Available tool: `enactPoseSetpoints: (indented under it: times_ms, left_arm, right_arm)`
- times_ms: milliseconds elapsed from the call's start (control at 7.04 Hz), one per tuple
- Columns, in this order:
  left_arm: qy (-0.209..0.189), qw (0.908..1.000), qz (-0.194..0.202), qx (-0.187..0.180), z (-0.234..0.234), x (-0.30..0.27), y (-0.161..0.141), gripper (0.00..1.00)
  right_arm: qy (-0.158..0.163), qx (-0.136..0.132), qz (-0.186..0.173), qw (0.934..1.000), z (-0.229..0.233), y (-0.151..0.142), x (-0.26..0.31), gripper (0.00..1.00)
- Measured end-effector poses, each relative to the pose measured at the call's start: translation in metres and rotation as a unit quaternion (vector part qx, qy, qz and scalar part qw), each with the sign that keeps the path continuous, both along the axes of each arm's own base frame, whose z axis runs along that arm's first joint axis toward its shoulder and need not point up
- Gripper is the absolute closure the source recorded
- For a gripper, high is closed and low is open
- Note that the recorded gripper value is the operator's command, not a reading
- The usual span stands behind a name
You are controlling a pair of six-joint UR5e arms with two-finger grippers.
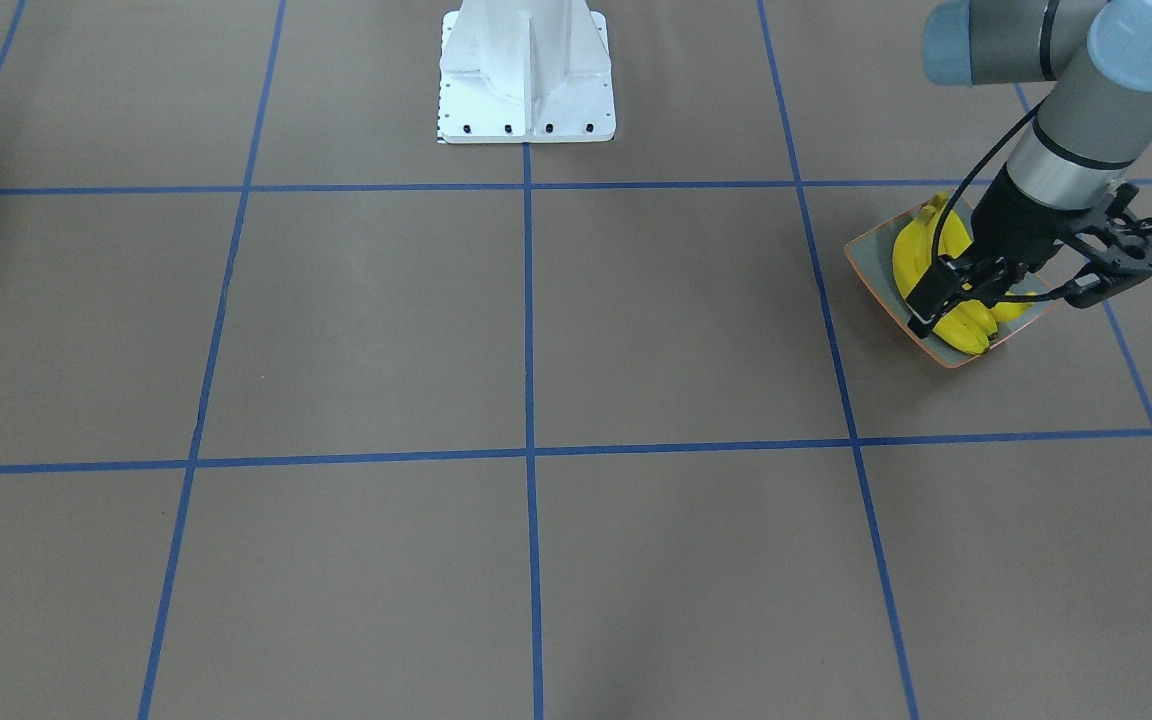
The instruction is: Transfer all bananas from basket to plate
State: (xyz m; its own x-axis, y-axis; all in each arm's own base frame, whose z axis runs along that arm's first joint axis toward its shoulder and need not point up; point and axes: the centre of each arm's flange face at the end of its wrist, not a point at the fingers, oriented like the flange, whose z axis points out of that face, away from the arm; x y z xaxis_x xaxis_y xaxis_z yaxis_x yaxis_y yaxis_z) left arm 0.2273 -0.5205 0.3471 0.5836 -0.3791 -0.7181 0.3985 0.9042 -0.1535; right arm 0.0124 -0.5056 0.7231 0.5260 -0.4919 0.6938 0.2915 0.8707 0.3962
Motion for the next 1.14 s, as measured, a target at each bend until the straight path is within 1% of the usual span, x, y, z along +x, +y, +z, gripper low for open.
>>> enactPoseSetpoints:
  times_ms: [569, 995, 1137]
  left_arm:
    - [-0.001, 1.0000, 0.001, 0.000, 0.002, 0.001, -0.001, 0.00]
    - [0.001, 1.0000, 0.001, 0.003, 0.011, 0.004, -0.007, 0.00]
    - [0.001, 1.0000, 0.001, 0.003, 0.013, 0.005, -0.008, 0.00]
  right_arm:
    - [0.006, 0.002, -0.037, 0.9993, 0.007, 0.001, -0.032, 0.00]
    - [0.008, -0.011, -0.048, 0.9988, 0.019, 0.007, -0.041, 0.02]
    - [0.007, -0.013, -0.050, 0.9986, 0.020, 0.007, -0.044, 0.05]
